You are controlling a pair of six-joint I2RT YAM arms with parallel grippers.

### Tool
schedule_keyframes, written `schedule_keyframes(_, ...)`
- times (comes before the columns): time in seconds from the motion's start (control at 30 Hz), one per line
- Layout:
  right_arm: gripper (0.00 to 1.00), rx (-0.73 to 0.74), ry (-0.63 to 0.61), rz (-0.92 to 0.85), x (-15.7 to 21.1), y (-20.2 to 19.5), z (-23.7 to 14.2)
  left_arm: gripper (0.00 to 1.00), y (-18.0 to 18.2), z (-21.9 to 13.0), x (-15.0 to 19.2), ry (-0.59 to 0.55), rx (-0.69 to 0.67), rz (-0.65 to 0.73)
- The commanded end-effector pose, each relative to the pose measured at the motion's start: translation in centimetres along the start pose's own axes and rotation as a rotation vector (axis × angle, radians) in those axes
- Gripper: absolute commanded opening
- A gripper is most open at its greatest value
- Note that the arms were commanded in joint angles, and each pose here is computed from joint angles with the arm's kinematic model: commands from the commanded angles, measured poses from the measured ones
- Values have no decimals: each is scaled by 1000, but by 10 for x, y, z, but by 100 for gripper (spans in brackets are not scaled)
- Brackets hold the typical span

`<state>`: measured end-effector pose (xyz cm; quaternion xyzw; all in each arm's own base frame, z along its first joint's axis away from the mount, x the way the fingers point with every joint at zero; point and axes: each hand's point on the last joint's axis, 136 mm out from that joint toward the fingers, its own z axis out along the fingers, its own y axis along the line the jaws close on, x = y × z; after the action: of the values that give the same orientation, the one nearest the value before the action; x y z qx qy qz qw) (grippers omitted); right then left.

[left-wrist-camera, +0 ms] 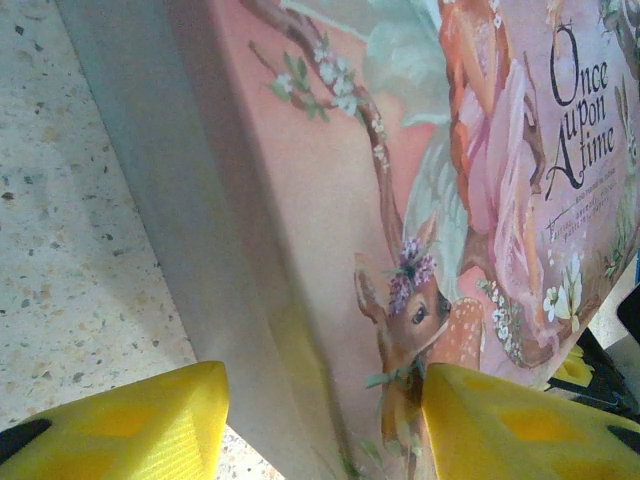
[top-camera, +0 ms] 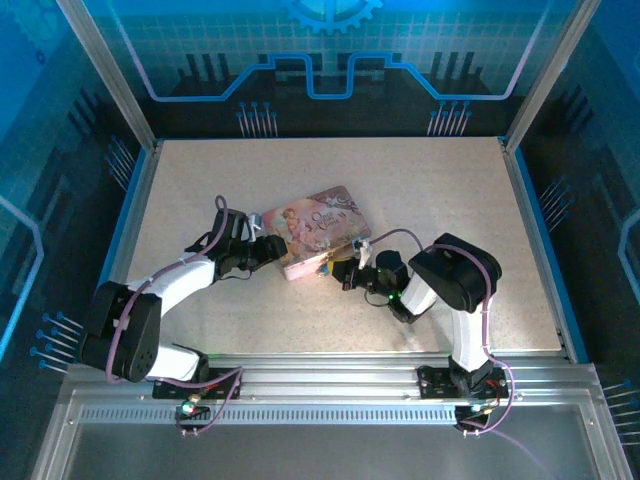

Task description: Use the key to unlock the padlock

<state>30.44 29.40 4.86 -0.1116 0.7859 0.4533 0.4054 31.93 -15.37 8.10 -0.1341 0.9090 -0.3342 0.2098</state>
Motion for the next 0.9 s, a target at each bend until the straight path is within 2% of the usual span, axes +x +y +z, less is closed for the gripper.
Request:
schedule_keyframes(0.0,5,-54,-50,-19,-12,15,-1,55,20,2,22,64,-68,-45)
schedule_keyframes(0.47,0,-3,-121,85,-29,8,-14,55,26,3,27,69,-80,-55)
schedule_keyframes(0.87,0,19,-152,229,-37,-2,-22,55,29,3,32,73,-80,-62)
